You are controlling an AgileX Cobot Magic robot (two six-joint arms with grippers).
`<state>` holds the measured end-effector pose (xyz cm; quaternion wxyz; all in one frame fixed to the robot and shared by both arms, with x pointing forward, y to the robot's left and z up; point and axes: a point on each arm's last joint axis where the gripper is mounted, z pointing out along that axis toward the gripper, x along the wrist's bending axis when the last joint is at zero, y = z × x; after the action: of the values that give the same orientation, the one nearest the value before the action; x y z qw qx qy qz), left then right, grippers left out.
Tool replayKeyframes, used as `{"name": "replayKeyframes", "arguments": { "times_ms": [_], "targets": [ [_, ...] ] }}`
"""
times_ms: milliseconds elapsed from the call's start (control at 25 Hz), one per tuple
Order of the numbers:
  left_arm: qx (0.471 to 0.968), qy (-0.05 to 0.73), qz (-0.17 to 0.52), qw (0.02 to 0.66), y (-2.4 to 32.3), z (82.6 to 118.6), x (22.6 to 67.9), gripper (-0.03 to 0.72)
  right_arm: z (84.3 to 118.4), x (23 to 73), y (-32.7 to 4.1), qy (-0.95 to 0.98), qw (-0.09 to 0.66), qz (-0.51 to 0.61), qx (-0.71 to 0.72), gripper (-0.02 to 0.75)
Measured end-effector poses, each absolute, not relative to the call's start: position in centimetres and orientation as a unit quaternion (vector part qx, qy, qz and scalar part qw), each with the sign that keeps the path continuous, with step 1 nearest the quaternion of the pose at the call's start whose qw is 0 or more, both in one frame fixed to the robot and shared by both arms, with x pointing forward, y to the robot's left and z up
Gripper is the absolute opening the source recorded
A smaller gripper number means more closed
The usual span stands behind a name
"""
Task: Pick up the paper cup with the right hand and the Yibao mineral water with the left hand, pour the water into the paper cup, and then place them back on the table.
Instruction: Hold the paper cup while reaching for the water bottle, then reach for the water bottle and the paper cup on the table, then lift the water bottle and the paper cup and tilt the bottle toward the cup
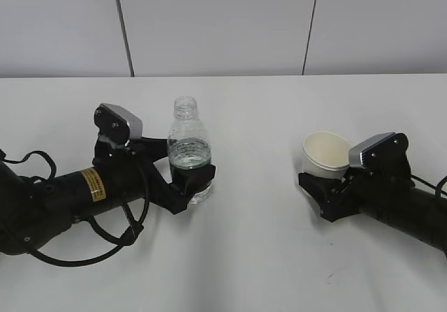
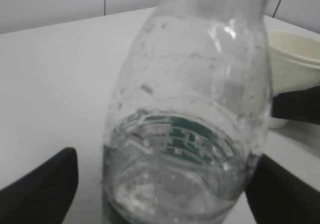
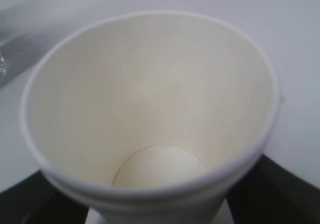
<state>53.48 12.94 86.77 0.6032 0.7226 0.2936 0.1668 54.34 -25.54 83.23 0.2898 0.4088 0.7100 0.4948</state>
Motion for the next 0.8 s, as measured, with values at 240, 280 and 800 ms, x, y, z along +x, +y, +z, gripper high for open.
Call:
{"name": "replayKeyframes", "arguments": {
  "times_ms": [240,280,800],
  "targets": [
    [0.722,0.297,0.169,0.602,12.96,86.78,53.6,0.58,83.23,54.34,-25.54,0.71,0.29,0.495,0.409,0.566],
    [0.722,0.297,0.169,0.602,12.96,86.78,53.6,0.56,83.23,54.34,-25.54,0.71,0.29,0.495,0.409,0.566],
    [0.722,0.296,0.169,0.602,12.94,86.78,53.58,0.44,83.23,54.34,-25.54,0.71,0.29,0.495,0.409,0.566]
  ]
}}
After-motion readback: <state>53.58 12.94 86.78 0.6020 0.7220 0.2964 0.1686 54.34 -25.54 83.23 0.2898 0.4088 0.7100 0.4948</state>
